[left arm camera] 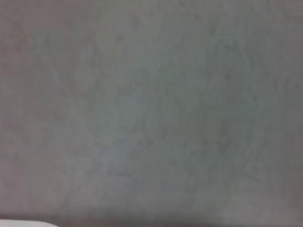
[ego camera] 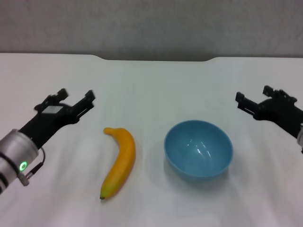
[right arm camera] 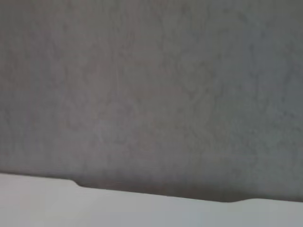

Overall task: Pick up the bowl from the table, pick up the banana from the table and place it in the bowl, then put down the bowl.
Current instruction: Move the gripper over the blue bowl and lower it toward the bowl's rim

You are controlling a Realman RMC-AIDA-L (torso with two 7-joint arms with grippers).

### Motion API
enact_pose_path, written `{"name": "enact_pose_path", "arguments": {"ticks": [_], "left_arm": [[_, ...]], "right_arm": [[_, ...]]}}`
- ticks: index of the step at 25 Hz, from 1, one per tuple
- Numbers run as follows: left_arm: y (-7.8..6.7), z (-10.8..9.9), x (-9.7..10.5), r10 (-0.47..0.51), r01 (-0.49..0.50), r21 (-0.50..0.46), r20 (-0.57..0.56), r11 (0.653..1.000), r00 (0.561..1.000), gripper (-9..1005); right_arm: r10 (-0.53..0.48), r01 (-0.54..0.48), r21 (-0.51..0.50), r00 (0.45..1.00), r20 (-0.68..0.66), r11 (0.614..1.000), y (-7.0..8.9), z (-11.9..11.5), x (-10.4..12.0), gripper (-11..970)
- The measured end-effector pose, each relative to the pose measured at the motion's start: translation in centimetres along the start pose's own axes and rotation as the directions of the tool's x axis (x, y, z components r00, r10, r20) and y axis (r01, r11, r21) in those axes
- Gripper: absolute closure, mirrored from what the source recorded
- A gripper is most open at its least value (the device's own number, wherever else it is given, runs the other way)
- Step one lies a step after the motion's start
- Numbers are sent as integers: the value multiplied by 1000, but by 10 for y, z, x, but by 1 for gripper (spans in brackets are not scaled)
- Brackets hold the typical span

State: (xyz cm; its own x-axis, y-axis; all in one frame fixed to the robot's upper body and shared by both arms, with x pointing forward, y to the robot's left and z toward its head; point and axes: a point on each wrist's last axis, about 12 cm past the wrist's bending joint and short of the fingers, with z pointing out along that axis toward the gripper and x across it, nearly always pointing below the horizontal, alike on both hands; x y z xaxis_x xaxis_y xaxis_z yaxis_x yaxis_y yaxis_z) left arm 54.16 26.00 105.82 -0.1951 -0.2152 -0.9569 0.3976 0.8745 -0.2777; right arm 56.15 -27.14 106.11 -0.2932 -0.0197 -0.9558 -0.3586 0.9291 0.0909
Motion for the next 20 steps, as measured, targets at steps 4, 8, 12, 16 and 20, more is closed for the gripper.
{"name": "enact_pose_path", "arguments": {"ticks": [4, 8, 12, 16, 20], "left_arm": [[-3, 5, -5, 21, -20, 14, -55, 1000, 998, 116], [-2, 13, -3, 86, -90, -23, -145, 996, 986, 117], [-7, 18, -4, 120, -129, -33, -204, 991, 972, 117], [-13, 22, -6, 145, -154, -21, -222, 988, 964, 118], [-15, 24, -4, 168, -180, -29, -240, 983, 956, 118]], "right_arm": [[-12, 11, -45, 1000, -27, 999, 13, 6, -14, 67], [-12, 6, -80, 997, -79, 997, 18, 13, -23, 67], [6, -23, -111, 989, -150, 994, 20, 22, -33, 67], [8, -40, -118, 966, -259, 992, 15, 29, -46, 67], [-21, -22, -94, 901, -434, 995, 11, 40, -58, 67]]}}
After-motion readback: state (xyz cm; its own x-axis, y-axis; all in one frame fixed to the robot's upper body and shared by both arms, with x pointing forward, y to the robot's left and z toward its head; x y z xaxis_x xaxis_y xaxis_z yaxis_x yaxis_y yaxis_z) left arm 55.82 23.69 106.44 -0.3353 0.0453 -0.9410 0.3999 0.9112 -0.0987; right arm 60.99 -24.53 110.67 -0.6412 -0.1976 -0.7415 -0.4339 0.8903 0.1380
